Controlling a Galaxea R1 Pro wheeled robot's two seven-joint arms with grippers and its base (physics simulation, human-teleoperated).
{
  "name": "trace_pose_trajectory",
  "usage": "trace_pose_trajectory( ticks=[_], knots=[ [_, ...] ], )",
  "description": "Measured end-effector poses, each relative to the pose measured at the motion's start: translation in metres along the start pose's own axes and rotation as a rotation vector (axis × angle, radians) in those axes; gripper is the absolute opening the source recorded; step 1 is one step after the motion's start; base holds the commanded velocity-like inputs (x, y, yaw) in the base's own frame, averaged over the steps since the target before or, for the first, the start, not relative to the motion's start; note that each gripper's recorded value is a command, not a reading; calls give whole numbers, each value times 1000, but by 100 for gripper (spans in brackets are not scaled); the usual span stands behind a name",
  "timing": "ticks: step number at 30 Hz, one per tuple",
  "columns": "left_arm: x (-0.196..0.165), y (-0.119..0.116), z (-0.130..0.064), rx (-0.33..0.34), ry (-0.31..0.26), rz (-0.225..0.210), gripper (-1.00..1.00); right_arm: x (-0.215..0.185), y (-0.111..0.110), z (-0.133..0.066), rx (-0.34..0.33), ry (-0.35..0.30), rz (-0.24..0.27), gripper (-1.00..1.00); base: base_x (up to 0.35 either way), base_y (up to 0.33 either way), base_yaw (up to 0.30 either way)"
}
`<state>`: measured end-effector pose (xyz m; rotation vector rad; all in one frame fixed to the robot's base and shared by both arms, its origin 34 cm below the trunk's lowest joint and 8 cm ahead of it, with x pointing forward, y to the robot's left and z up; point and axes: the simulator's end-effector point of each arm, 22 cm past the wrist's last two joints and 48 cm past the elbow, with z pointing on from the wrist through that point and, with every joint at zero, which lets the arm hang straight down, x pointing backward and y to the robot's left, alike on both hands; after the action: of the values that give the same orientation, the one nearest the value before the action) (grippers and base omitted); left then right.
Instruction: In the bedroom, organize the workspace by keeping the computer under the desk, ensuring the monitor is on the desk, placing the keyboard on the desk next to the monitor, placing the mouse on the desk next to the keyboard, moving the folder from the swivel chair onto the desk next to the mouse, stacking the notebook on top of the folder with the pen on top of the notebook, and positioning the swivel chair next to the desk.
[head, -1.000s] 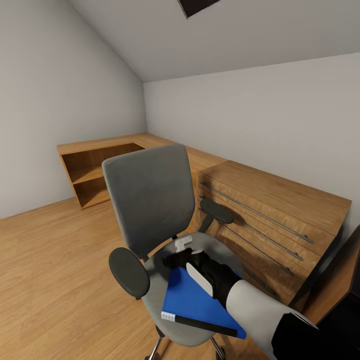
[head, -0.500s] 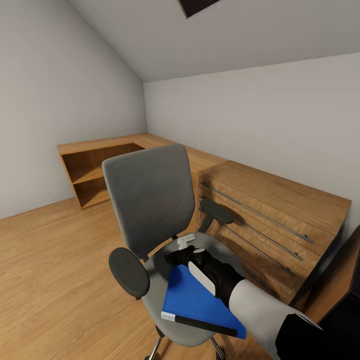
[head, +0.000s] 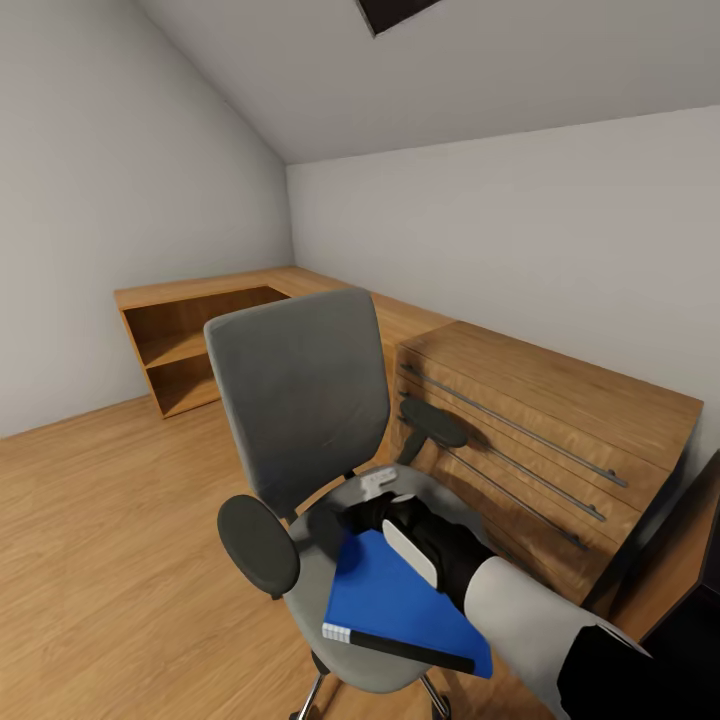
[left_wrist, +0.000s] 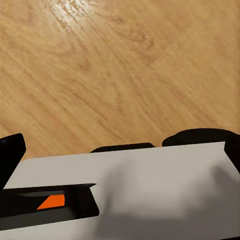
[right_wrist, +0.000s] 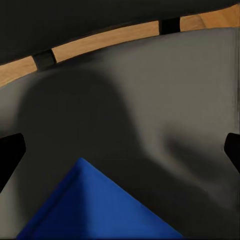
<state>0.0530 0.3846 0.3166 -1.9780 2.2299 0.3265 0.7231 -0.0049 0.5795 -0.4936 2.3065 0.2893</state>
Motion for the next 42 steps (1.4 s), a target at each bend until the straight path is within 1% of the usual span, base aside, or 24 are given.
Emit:
trace_pose_trajectory(
  ticks=[2,5,10,13,16,18,20,23,42],
  knots=[
    [0,0,0,0,0,0,100,-1,-2,-1,0,0,-2,100,0,0,0],
    [0,0,0,0,0,1,100,-5,-11,-10,-1,-6,-17,100,0,0,0],
    [2,-1,0,2,3,7,100,-5,-28,-35,-11,-4,-54,100,0,0,0],
    [9,-4,0,8,14,30,100,-8,-35,-51,-14,-19,-57,100,-2,0,0],
    [17,-7,-1,16,26,59,100,-9,-39,-63,-7,-40,-38,100,-26,0,0],
    [7,-11,1,20,5,67,100,-13,-54,-64,25,-44,-34,100,0,0,0],
    [-1,-10,2,19,-5,75,100,-19,-56,-64,27,-50,-38,100,0,0,0],
    [-10,-10,3,19,-17,81,100,-20,-56,-65,28,-52,-38,100,0,0,0],
    [-10,-10,3,19,-17,81,100,-20,-56,-65,28,-52,-38,100,0,0,0]
  ],
)
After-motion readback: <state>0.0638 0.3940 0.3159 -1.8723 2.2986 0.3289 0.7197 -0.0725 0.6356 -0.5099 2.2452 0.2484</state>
